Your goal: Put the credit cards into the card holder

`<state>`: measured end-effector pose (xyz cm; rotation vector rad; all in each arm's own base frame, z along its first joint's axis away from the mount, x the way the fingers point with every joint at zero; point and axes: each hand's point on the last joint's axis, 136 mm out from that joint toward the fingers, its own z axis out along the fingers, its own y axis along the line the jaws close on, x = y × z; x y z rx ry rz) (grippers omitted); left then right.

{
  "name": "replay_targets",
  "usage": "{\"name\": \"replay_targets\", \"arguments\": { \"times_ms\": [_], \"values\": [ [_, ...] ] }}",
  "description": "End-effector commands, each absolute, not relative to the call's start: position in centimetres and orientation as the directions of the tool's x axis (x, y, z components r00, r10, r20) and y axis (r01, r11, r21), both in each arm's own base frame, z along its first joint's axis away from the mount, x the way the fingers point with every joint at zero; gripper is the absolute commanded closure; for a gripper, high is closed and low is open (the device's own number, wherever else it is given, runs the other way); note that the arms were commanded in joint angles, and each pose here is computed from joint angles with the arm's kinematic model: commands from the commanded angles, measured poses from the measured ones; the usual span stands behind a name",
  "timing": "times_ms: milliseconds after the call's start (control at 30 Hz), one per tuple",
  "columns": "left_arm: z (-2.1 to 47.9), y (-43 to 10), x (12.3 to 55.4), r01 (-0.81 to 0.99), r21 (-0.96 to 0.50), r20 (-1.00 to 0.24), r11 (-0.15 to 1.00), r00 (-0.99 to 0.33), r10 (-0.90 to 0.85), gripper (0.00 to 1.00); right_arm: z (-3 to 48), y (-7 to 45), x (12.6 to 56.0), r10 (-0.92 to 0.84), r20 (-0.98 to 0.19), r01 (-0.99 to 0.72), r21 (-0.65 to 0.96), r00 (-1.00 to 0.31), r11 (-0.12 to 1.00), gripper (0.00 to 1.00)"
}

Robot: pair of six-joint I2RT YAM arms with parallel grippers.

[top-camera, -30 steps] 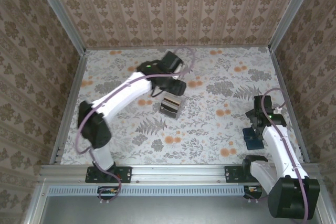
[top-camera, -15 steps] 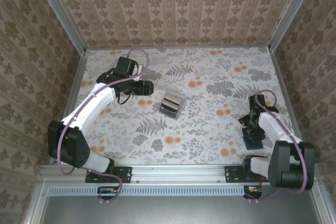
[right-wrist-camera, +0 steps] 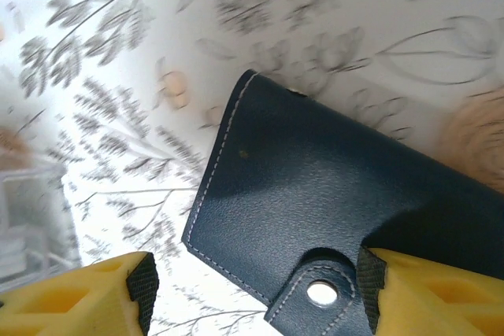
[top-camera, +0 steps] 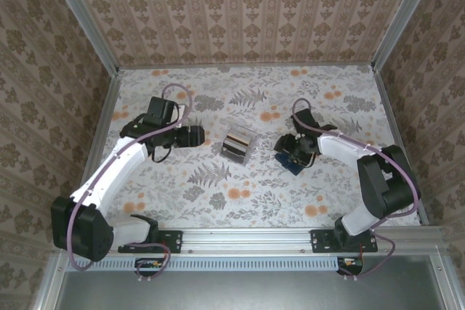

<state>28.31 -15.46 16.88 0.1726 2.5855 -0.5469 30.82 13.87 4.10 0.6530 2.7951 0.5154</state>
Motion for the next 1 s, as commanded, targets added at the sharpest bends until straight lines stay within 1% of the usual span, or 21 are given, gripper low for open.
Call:
{"name": "replay_targets", "arguments": {
  "times_ms": [0,100,133,167,200,267,367,400,467,533,600,667,733,833,867,967],
  "values": [
    [16.4,-15.7,27.5,0.189,-0.407,-0.465,0.894,-0.885,-0.024,0.18,5.8,13.2,30.7,0.431,-0.174,0.348,0.369,-0.885,0.862,0.29],
    [15.2,-16.9,26.9,0.195,-0.475,-0.429,0.858,-0.903,-0.033,0.17,7.1,12.2,29.9,0.409,-0.213,0.325,0.338,-0.887,0.883,0.28],
    [15.0,-17.5,26.6,0.208,-0.505,-0.421,0.838,-0.906,-0.03,0.11,7.4,12.3,29.8,0.397,-0.219,0.309,0.349,-0.891,0.885,0.28],
    [14.8,-18.3,26.3,0.225,-0.54,-0.412,0.811,-0.911,-0.022,0.02,7.8,13.0,29.4,0.369,-0.208,0.273,0.378,-0.906,0.884,0.28],
    [14.6,-18.9,26.1,0.24,-0.56,-0.409,0.793,-0.913,-0.013,0.0,8.1,14.5,28.9,0.317,-0.188,0.209,0.439,-0.929,0.874,0.29],
    [14.3,-19.7,25.9,0.268,-0.584,-0.41,0.766,-0.912,0.006,0.0,8.8,17.3,28.0,0.216,-0.186,0.093,0.513,-0.958,0.854,0.35],
    [14.1,-20.3,26.1,0.294,-0.599,-0.411,0.745,-0.911,0.03,0.0,8.9,21.2,26.8,0.07,-0.213,-0.055,0.53,-0.975,0.846,0.42],
    [13.9,-20.5,26.2,0.289,-0.602,-0.401,0.745,-0.916,0.031,0.0,8.7,22.4,26.6,0.04,-0.205,-0.078,0.534,-0.978,0.842,0.45],
    [13.7,-20.8,26.6,0.27,-0.618,-0.385,0.738,-0.923,0.015,0.0,8.7,25.1,26.1,-0.032,-0.22,-0.153,0.558,-0.975,0.816,0.48],
    [13.5,-21.0,27.1,0.25,-0.633,-0.373,0.732,-0.928,-0.006,0.0,8.4,26.9,25.8,-0.112,-0.28,-0.252,0.536,-0.953,0.806,0.47],
    [13.6,-20.8,27.4,0.221,-0.647,-0.356,0.73,-0.934,-0.032,0.0,7.4,27.6,26.0,-0.194,-0.324,-0.33,0.446,-0.926,0.832,0.45],
    [13.8,-20.3,27.6,0.198,-0.648,-0.353,0.735,-0.934,-0.06,0.0,6.6,27.6,26.6,-0.242,-0.348,-0.369,0.365,-0.906,0.855,0.43],
    [13.8,-19.8,27.9,0.182,-0.647,-0.36,0.74,-0.929,-0.086,0.0,5.9,27.8,27.7,-0.262,-0.397,-0.397,0.308,-0.88,0.865,0.41],
    [13.7,-19.0,28.1,0.145,-0.655,-0.343,0.741,-0.932,-0.12,0.0,4.8,28.1,30.1,-0.264,-0.486,-0.408,0.217,-0.833,0.887,0.44],
    [13.7,-18.9,28.1,0.137,-0.656,-0.34,0.742,-0.932,-0.128,0.0,4.5,28.5,30.7,-0.255,-0.506,-0.407,0.215,-0.824,0.888,0.45],
    [13.7,-18.4,27.8,0.125,-0.656,-0.34,0.744,-0.929,-0.144,0.0,4.7,31.1,31.5,-0.231,-0.566,-0.446,0.277,-0.791,0.851,0.49]
  ]
}}
